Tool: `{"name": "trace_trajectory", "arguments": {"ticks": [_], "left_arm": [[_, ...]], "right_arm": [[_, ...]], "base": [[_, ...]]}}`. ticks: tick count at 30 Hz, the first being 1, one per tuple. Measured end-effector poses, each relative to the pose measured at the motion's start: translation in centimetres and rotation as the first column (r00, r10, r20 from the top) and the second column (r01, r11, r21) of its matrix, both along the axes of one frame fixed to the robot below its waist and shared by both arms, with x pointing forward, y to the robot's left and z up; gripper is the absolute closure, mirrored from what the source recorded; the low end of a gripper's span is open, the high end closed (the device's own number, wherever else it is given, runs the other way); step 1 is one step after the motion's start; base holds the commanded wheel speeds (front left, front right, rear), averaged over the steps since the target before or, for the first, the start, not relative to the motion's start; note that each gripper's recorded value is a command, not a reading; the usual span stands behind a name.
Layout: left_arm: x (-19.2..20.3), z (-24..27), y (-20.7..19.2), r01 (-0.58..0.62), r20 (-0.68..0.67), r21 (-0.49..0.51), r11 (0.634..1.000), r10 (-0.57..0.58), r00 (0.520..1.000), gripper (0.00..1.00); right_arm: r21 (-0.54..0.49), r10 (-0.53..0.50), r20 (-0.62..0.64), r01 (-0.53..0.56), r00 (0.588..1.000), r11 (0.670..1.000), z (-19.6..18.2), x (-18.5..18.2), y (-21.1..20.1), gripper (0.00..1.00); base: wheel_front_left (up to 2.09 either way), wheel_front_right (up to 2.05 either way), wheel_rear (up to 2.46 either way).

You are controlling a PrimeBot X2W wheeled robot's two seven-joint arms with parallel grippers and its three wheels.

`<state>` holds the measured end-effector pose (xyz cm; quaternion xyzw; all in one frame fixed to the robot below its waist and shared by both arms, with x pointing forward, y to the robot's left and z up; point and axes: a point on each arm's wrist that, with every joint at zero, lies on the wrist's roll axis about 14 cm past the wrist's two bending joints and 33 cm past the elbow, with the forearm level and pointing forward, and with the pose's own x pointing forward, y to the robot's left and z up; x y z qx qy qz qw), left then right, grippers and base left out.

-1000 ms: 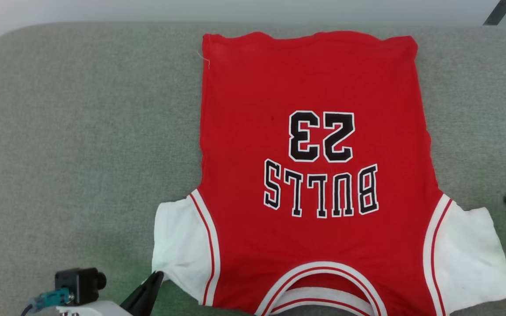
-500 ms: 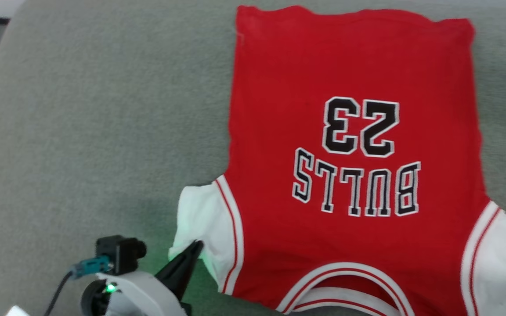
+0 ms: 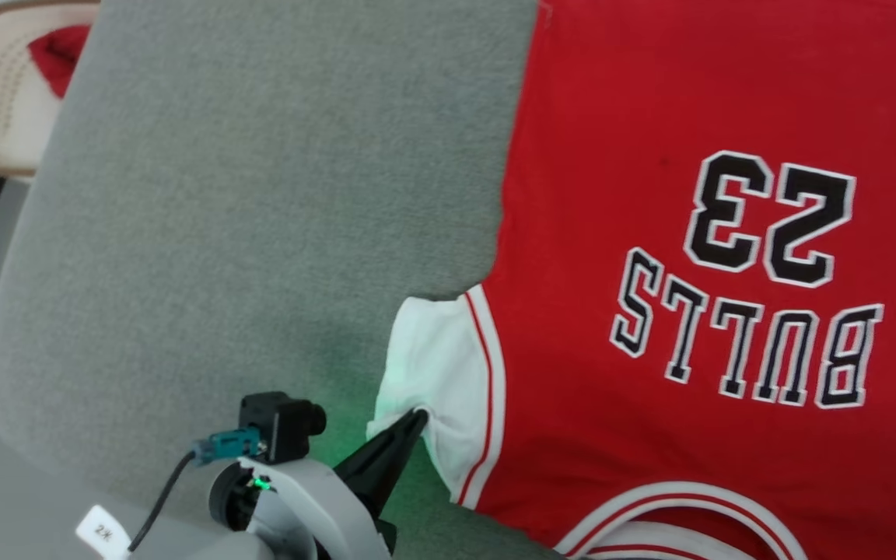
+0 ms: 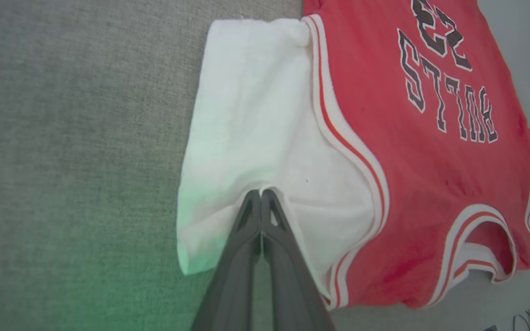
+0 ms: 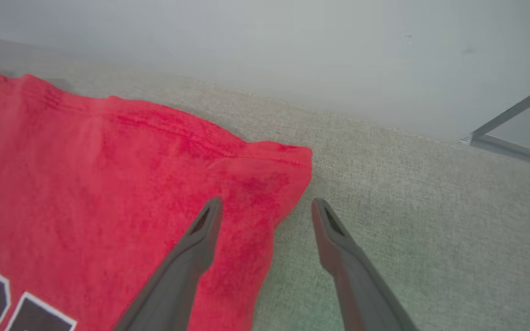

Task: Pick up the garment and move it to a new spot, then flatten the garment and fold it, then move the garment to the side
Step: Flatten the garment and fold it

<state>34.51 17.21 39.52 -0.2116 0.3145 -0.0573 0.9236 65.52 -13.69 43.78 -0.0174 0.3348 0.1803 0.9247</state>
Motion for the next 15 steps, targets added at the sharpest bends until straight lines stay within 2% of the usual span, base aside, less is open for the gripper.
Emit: {"name": "trace_trajectory", "arguments": {"ticks": [7,15], "left_arm": [[-0.4,-1.0,0.2,-0.021,-0.034,-0.008,1.0,0.021,0.999,1.0],[-0.8,-2.1,0.5,-0.05,-0.06,-0.02,0.999,0.049,0.997,1.0]], "right_arm": [[-0.05,-0.031,-0.162,0.023,0.986,0.998,-4.8,1.2,0.5,0.0],[-0.038,-0.086,-0.288,0.078,0.954,0.996,-7.3,2.8,1.2,0.0]], "base": [[0.0,0.0,0.0],[0.0,0.0,0.0]]}}
